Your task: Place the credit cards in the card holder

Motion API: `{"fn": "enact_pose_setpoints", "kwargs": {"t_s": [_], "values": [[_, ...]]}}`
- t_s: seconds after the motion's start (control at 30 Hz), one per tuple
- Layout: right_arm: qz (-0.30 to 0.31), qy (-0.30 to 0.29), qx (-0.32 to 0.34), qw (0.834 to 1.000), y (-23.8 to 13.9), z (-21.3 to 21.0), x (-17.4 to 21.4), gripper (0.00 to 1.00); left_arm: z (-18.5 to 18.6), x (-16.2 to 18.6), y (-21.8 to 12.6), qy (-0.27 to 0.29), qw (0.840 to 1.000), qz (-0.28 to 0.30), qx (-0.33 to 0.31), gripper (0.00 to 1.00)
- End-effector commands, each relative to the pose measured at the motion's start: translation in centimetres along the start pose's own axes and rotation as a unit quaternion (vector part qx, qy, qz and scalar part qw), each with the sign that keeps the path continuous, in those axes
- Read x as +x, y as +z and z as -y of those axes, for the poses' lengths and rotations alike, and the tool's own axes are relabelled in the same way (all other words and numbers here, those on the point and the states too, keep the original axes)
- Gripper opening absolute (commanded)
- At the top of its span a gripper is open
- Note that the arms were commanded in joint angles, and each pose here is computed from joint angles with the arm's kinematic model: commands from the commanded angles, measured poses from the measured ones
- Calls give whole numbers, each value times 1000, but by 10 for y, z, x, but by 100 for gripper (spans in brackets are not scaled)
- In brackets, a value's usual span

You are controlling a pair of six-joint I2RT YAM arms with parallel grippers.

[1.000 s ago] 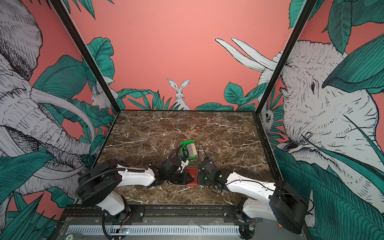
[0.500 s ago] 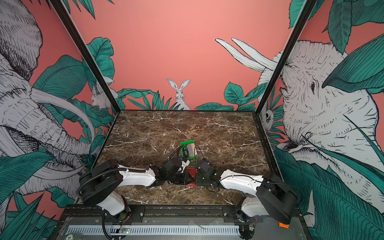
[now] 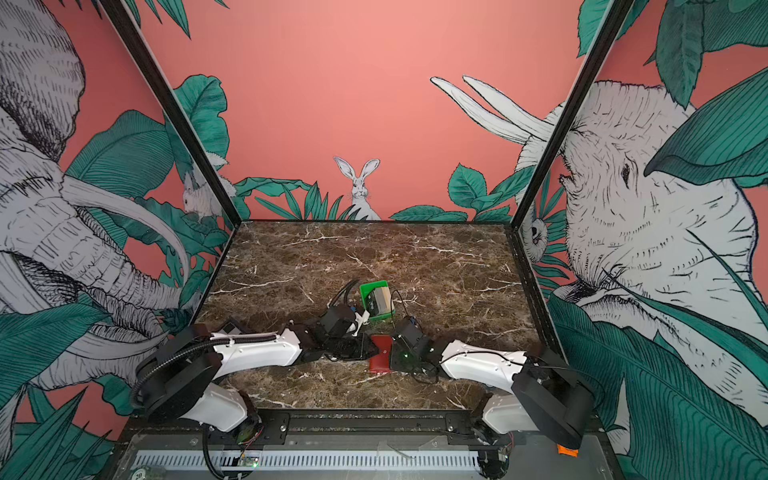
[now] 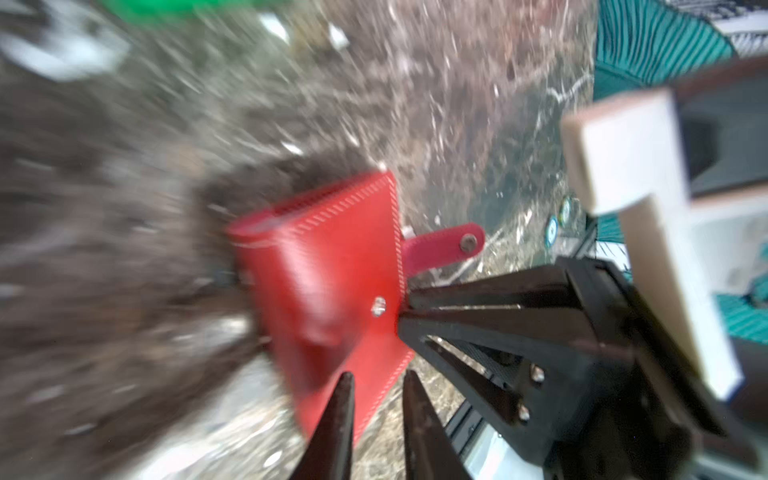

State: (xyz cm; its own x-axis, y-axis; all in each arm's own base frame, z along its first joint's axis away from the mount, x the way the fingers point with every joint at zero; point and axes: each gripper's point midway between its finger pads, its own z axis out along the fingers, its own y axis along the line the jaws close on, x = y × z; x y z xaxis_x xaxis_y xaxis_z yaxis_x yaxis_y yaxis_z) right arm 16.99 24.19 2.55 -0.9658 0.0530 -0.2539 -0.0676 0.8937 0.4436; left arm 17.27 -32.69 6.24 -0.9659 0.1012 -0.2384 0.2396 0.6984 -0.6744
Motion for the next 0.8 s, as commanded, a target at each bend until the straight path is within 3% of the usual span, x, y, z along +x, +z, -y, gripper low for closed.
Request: {"fn": "enact_pose_setpoints", "kwargs": {"t_s": [0.0,0.4,0.77], "values": [[-24,5,44,999,4,26,16,15,-14,3,-8,14,999,-14,-38,27],[-23,4,51,998,2,30,17,10,-22,6,13,19,997,-50,-57,33],[-21,0,52,998,-2,27,14,10,-25,21,31,21,995,-73,-68,28]]}}
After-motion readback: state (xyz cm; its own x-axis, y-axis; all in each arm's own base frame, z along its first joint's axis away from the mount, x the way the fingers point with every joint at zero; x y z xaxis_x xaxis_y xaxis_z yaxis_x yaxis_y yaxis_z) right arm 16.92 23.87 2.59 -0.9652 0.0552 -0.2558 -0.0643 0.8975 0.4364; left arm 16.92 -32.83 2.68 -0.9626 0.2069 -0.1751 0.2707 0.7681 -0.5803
